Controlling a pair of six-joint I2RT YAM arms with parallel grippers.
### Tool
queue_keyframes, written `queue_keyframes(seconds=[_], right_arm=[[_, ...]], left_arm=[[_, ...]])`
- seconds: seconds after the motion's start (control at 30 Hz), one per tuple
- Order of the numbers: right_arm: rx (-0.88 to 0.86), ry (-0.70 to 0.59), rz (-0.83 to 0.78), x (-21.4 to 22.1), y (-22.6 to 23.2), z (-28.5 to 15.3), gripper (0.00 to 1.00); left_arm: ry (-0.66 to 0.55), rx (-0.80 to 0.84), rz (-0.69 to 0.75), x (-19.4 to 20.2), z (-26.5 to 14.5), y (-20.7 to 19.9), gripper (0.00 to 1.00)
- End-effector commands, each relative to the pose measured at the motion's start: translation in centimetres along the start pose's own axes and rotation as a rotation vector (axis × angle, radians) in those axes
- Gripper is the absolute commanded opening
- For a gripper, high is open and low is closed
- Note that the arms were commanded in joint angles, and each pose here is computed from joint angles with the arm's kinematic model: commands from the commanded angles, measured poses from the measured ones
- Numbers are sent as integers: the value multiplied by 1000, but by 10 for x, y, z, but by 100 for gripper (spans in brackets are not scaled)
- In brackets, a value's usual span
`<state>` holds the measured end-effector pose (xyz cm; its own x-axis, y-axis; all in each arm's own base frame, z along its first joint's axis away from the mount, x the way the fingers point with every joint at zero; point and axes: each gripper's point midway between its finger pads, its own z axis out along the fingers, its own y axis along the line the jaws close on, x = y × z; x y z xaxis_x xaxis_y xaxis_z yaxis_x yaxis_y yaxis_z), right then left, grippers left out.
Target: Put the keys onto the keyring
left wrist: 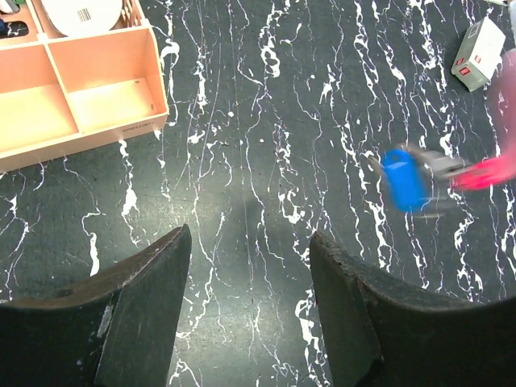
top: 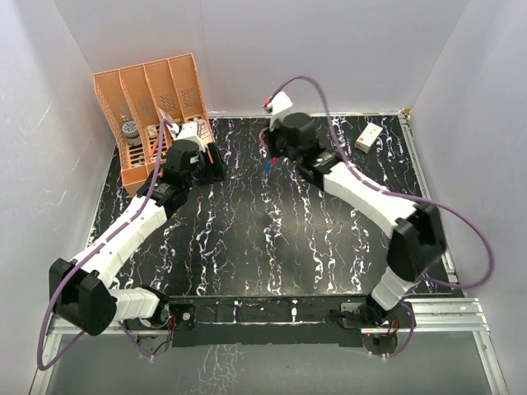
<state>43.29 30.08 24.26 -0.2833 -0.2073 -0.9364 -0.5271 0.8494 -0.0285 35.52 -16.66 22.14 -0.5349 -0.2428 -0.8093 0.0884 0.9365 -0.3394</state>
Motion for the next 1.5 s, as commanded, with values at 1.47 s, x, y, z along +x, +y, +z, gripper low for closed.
queue_keyframes(seconds=[1.47], right_arm=[[-307, -494, 274, -127, -5, -98, 0]], left_arm=[[-166, 724, -11, -32, -22, -122, 61]])
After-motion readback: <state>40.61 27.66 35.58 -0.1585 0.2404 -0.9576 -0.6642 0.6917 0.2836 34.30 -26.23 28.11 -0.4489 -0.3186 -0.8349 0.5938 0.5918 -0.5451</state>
